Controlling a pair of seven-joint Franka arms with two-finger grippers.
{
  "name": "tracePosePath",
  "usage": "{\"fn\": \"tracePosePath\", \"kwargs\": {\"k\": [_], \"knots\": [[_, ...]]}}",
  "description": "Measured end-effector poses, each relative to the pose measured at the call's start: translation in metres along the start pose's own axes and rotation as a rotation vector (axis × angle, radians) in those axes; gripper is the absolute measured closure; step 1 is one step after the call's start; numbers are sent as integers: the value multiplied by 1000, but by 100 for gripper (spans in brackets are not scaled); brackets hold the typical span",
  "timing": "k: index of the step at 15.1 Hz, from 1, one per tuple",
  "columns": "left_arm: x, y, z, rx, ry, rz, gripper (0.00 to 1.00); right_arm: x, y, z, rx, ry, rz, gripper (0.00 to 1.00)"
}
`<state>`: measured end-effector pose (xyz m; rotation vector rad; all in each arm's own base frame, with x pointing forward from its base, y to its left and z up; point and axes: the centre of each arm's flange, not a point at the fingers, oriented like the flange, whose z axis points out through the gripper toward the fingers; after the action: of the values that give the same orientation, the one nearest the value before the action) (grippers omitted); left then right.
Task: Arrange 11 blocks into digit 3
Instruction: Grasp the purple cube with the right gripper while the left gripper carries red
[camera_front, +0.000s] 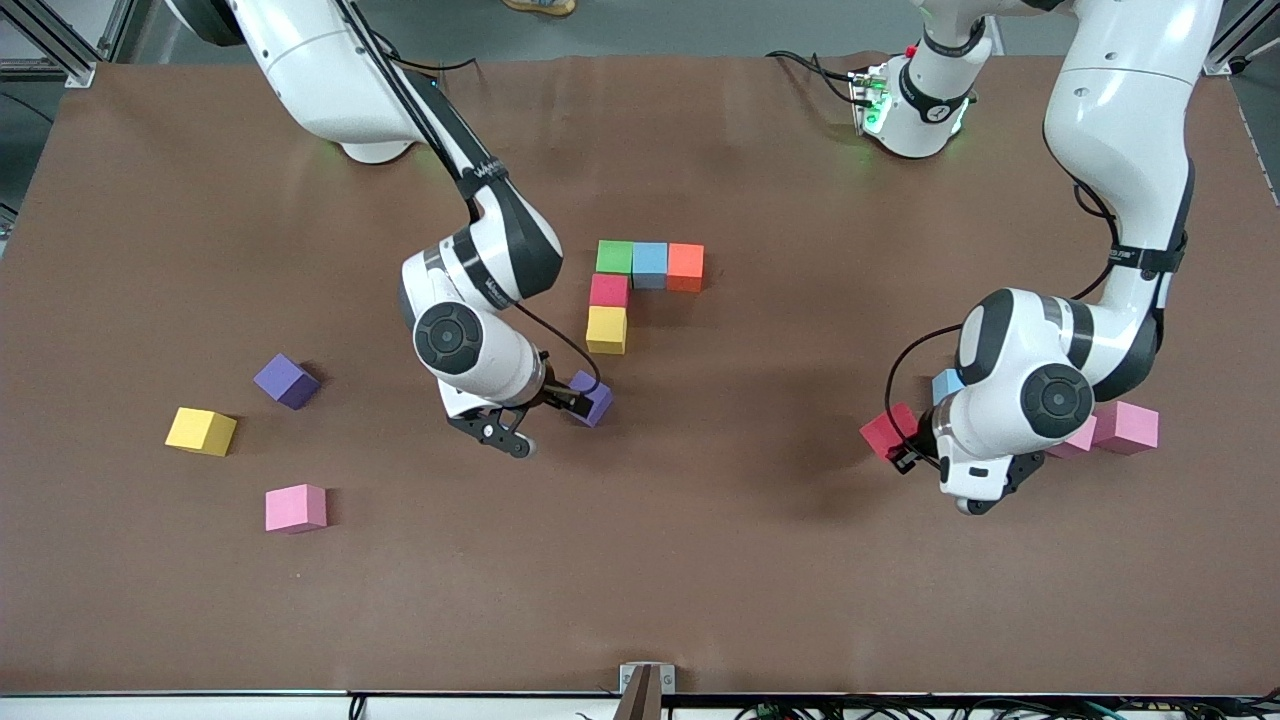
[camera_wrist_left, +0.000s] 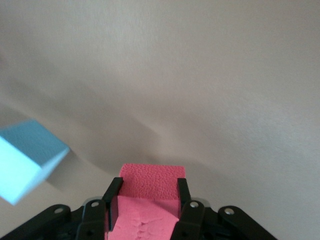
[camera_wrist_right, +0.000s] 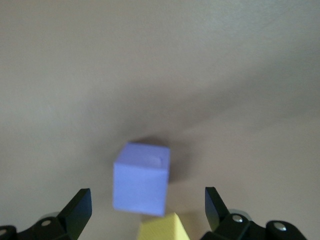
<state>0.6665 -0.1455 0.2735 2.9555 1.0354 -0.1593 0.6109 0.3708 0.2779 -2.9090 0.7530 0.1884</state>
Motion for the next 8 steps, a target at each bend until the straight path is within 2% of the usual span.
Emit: {"fn": "tracePosePath", "kwargs": {"k": [3,8], "knots": [[-23,16,-3,6,-29,-109,52,1,-10,34,22,16,58,0],[-60,43,-7,7,-46,-310,52,-5,-15,60,1,3,67,0]]}}
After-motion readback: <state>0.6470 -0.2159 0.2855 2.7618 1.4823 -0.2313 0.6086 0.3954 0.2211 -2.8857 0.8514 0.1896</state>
